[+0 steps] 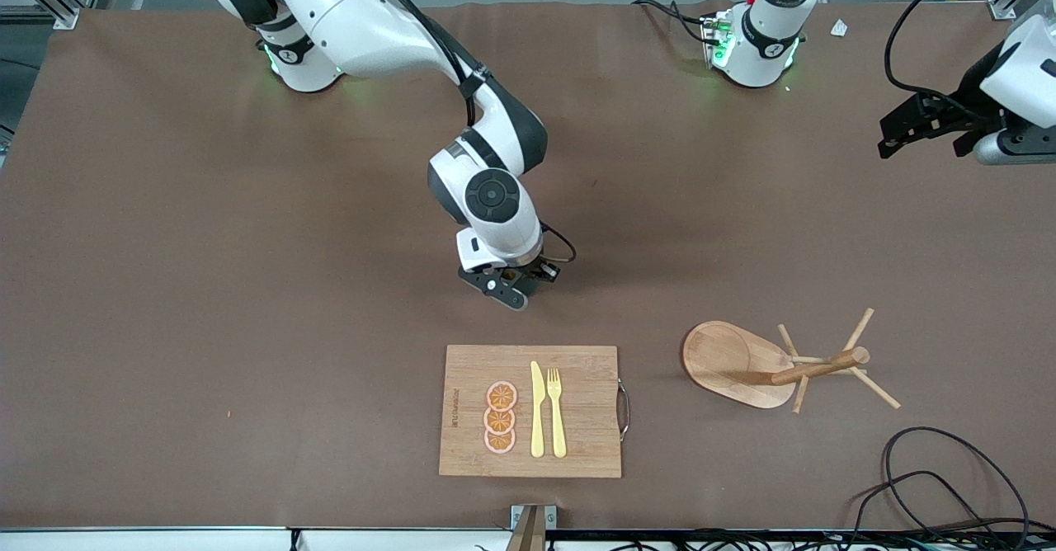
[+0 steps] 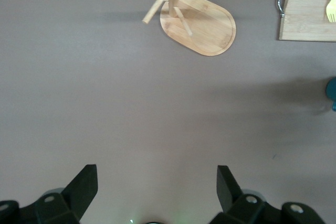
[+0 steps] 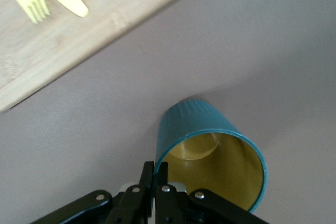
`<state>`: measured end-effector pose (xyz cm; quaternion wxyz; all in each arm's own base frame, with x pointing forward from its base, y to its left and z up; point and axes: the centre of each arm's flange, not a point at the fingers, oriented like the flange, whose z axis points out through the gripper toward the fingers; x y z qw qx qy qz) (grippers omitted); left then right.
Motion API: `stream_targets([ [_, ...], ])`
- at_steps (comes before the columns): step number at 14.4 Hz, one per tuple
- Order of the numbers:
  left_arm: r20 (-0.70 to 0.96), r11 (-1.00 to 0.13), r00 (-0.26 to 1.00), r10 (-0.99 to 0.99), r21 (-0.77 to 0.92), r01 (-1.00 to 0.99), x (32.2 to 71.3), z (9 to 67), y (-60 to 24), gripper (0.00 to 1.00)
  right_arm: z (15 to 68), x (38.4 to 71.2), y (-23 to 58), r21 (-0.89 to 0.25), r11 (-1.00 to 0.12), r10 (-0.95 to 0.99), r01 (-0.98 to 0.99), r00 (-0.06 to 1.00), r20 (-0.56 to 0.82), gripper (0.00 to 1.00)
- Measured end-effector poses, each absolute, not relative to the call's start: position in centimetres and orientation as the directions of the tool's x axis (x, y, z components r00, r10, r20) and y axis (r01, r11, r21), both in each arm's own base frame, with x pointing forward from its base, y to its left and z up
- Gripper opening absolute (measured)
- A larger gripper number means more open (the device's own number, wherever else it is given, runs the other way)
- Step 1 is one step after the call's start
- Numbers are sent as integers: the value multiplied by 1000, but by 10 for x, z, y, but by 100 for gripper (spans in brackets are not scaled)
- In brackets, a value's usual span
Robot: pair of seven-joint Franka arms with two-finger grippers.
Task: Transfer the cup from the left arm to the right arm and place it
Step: 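Close the right gripper on the teal mug rim, then carry the teal mug with the right gripper beside the right arm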
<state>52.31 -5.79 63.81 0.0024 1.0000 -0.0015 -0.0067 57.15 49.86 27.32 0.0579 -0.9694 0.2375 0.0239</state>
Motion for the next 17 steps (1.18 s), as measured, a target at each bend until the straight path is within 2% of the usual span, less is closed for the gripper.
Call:
stream_targets([
  [3,-17,-999,999,-34,3,-34,521,637,-74,100,294,608,451,-94,-942,-319,-324,946,-57,4],
  [6,-21,-999,999,-48,3,-48,520,637,-76,100,336,654,356,-72,-983,-162,-168,983,-84,4],
  [9,-22,-999,999,-47,3,-47,520,637,-75,100,360,687,254,-78,-997,11,2,993,-115,4],
  [12,-22,-999,999,-42,3,-42,521,637,-72,100,352,708,167,-64,-989,143,136,982,-124,4],
  [17,-21,-999,999,-38,3,-38,521,637,-70,100,316,717,52,0,-956,290,293,947,-138,4],
])
